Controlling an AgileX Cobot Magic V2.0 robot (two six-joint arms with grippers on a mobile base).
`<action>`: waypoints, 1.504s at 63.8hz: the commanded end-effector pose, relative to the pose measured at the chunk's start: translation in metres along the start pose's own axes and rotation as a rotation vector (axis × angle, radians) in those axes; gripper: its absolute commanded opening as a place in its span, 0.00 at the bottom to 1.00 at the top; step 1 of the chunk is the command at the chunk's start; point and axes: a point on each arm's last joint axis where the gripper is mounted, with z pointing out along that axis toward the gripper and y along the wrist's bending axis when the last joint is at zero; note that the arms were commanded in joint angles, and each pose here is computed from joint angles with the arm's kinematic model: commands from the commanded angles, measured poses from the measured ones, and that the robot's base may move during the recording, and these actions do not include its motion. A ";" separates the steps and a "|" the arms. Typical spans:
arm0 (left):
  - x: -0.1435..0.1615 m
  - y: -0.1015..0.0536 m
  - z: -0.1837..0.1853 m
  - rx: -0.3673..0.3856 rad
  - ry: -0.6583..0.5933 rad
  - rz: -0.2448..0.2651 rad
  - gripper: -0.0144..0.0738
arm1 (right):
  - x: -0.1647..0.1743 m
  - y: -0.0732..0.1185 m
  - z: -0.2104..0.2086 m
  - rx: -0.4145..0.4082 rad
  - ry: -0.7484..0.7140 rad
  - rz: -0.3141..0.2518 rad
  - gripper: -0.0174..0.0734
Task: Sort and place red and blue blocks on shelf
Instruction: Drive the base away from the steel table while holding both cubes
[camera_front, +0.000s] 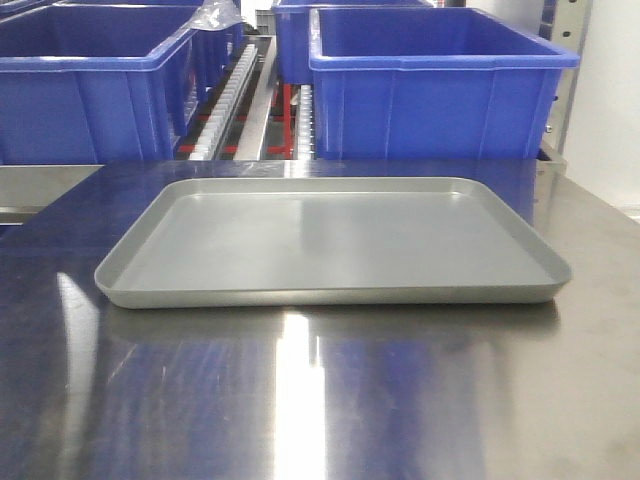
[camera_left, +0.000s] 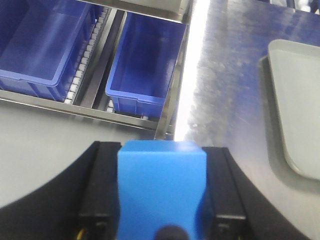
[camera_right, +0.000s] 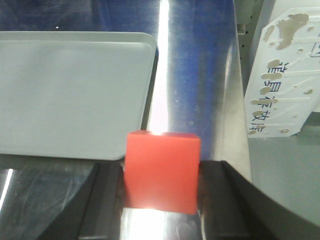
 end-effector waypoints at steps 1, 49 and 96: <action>-0.014 -0.004 -0.005 0.037 -0.097 -0.003 0.30 | -0.015 0.002 -0.005 -0.015 -0.100 -0.006 0.25; -0.014 -0.004 -0.005 0.037 -0.097 -0.003 0.30 | -0.014 0.002 -0.004 -0.013 -0.091 -0.006 0.25; -0.014 -0.004 -0.005 0.037 -0.097 -0.003 0.30 | -0.014 0.002 -0.004 -0.013 -0.091 -0.006 0.25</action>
